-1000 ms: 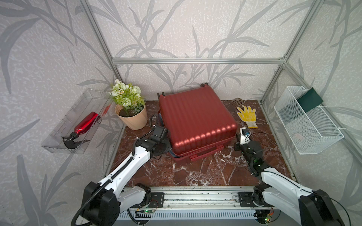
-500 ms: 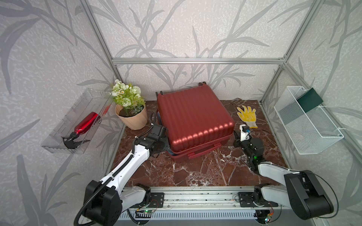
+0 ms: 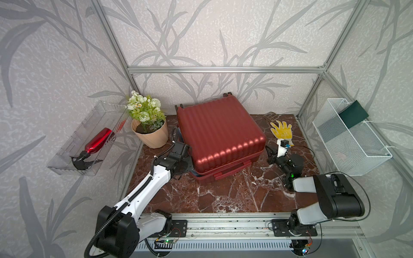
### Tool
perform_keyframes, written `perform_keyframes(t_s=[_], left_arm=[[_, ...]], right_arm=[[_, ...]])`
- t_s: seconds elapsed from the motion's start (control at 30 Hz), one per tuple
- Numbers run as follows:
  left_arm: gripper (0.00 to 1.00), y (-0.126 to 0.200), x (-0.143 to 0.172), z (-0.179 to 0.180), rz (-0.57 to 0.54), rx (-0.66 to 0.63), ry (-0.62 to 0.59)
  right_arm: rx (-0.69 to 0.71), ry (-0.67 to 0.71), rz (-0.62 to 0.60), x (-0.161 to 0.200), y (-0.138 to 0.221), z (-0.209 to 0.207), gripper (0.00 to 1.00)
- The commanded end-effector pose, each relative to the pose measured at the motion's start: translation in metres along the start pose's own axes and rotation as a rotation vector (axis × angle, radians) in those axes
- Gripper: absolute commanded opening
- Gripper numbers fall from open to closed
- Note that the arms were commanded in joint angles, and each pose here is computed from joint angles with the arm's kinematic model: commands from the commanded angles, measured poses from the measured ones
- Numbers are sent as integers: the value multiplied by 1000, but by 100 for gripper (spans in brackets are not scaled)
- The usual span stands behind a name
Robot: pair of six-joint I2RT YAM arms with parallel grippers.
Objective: Open the suitcase zippers
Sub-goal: Unzip the zipper on the suitcase.
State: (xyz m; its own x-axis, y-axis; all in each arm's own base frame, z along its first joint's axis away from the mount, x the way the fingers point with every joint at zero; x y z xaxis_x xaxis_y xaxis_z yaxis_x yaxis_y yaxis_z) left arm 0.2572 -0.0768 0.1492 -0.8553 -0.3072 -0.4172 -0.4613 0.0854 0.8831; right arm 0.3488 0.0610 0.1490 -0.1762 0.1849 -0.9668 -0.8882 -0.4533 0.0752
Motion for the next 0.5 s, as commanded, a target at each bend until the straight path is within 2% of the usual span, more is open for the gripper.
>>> perform_keyframes(t_s=[0.0, 0.13, 0.2, 0.47], left_arm=[[0, 10, 10, 54, 21, -281, -117], [0, 8, 14, 45, 52, -225, -153], [0, 7, 16, 42, 58, -207, -169], [0, 2, 22, 29, 92, -146, -216]], right_arm=[[104, -9, -213, -56, 1, -40, 0], [59, -44, -164, -44, -12, -42, 0], [-15, -28, -139, -43, -22, -37, 0], [-113, -46, -149, -52, -60, -31, 0]])
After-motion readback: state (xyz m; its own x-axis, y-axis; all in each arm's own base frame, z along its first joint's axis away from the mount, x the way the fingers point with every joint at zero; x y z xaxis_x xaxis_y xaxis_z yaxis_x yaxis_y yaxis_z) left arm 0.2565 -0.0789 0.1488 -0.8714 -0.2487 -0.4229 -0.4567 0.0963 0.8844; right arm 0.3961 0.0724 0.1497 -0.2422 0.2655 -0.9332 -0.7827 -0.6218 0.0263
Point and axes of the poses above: each gripper's point midway between its finger pads, its own y axis back along the fingers, its own z axis along the line the jaws close on, x = y × z, the point moved 3 cm from there along y, back along the fingers, and after that the axes turned 2 degrees about y, right-handed, at the moved point
